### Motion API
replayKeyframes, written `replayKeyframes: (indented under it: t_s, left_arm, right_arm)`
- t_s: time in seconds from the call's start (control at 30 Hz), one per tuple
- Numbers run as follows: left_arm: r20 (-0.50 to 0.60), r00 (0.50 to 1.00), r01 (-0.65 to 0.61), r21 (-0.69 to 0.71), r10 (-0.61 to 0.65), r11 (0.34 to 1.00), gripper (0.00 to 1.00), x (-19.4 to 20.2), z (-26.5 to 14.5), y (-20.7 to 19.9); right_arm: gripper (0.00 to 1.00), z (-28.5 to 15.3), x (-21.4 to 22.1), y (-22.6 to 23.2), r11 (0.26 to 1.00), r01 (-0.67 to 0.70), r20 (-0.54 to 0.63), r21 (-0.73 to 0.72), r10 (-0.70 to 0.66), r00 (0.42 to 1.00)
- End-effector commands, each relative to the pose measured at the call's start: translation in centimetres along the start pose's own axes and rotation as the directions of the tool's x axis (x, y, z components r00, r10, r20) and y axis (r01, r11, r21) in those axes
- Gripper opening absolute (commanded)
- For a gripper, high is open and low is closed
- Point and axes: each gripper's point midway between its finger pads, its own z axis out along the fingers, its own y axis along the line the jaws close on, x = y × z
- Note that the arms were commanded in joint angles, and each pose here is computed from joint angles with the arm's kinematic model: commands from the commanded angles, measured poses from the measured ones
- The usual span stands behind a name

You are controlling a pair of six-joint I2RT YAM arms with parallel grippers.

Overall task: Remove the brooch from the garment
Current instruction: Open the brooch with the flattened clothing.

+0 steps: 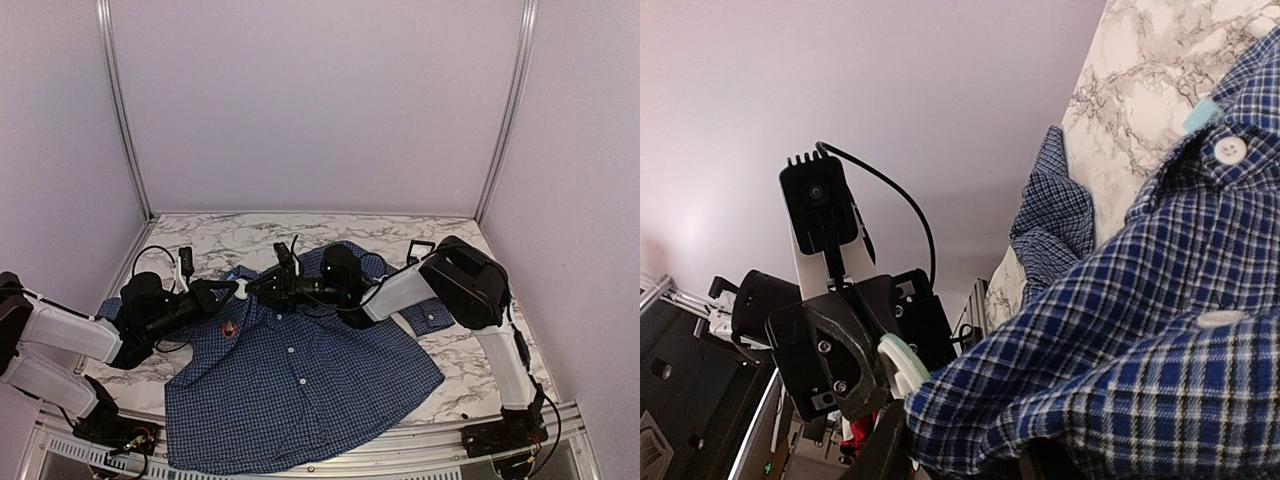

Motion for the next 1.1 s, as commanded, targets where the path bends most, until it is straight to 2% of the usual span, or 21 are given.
replayKeyframes:
  t_s: [0.0,0.53,1.07]
  left_arm:
    - [0.012,1.000,-0.029,0.108,0.028,0.994,0.00,-0.7,0.4,-3.0]
    - [-0.004,0.999,-0.053,0.137,0.054,0.989,0.00,-0.6,0.9,-4.2]
    - [-0.067,0.993,-0.082,0.196,0.097,0.977,0.00,0.1,1.3,-5.8]
  right_arm:
    - [0.29,0.4,-0.2,-0.8,1.000,0.000,-0.001,-0.001,0.000,1.000]
    - [0.22,0.8,0.0,-1.3,1.000,-0.005,-0.015,0.017,0.006,1.000]
    - [0.22,1.1,0.7,-1.9,0.999,0.018,-0.070,0.048,-0.015,0.997]
